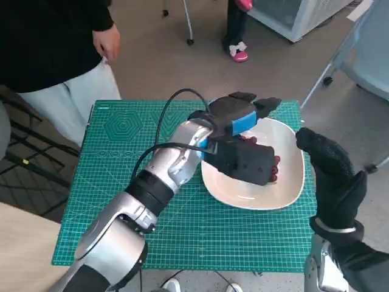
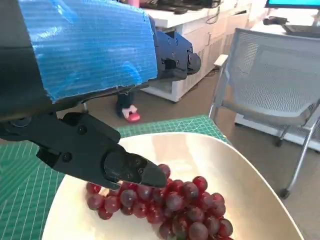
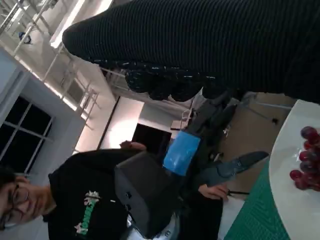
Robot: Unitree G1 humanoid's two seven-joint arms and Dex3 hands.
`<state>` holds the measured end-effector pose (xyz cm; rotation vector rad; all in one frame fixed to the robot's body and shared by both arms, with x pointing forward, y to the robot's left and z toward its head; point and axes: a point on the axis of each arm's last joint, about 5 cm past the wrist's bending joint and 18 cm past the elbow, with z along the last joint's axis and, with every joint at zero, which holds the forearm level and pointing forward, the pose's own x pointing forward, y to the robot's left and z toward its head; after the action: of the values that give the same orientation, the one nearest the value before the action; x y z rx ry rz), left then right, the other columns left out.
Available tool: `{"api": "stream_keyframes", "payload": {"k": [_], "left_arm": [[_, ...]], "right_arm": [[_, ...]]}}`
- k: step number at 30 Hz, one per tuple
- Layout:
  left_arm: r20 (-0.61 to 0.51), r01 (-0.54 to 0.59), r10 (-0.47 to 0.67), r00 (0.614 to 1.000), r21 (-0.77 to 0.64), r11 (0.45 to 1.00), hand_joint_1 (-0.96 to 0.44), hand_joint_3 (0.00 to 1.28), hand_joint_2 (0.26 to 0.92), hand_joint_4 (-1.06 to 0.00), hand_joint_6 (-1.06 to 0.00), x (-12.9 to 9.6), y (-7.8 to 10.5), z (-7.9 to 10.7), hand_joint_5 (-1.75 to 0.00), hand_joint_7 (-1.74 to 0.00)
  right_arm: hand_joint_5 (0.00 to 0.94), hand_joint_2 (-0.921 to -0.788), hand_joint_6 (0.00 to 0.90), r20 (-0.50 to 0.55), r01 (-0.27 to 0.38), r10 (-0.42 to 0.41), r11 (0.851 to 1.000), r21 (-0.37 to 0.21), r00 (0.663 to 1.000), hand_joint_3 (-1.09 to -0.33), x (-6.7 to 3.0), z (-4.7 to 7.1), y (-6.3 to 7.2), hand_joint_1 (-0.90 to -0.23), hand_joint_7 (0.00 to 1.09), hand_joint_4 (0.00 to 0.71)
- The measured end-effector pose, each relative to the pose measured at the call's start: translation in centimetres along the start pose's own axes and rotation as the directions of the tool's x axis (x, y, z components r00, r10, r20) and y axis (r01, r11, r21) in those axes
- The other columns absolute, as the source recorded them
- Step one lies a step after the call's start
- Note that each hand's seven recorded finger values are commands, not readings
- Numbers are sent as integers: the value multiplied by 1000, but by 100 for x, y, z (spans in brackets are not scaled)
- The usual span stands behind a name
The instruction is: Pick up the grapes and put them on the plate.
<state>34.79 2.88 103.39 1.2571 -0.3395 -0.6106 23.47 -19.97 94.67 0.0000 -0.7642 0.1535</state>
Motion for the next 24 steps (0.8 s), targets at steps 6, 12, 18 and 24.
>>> {"api": "stream_keyframes", "payload": {"k": [6, 12, 18, 24], "left_arm": [[72, -11, 34, 997, -297, 955, -536, 136, 921, -201, -216, -74, 42, -155, -22, -37], [137, -18, 132, 982, -625, 781, -488, 240, 921, -202, -251, -217, 23, -403, -10, -43], [143, -51, 326, 935, -852, 521, -464, 351, 921, -185, -243, -480, -121, -725, -2, -30], [43, -130, 478, 877, -937, 324, -509, 406, 921, -175, -228, -866, -353, -1103, 0, -18]], "right_arm": [[1, -921, 74, 7, -6, 6, 1000, 2, 1000, -807, 16, -1, 12, -634, 223, 370], [1, -921, 77, 14, -9, 9, 1000, 3, 1000, -806, 30, 2, 17, -633, 221, 371], [1, -921, 82, 10, -13, 13, 1000, 9, 1000, -806, 29, -12, 16, -633, 221, 371], [1, -921, 87, -10, -16, 16, 1000, 19, 1000, -805, 14, -47, 11, -641, 220, 371]]}}
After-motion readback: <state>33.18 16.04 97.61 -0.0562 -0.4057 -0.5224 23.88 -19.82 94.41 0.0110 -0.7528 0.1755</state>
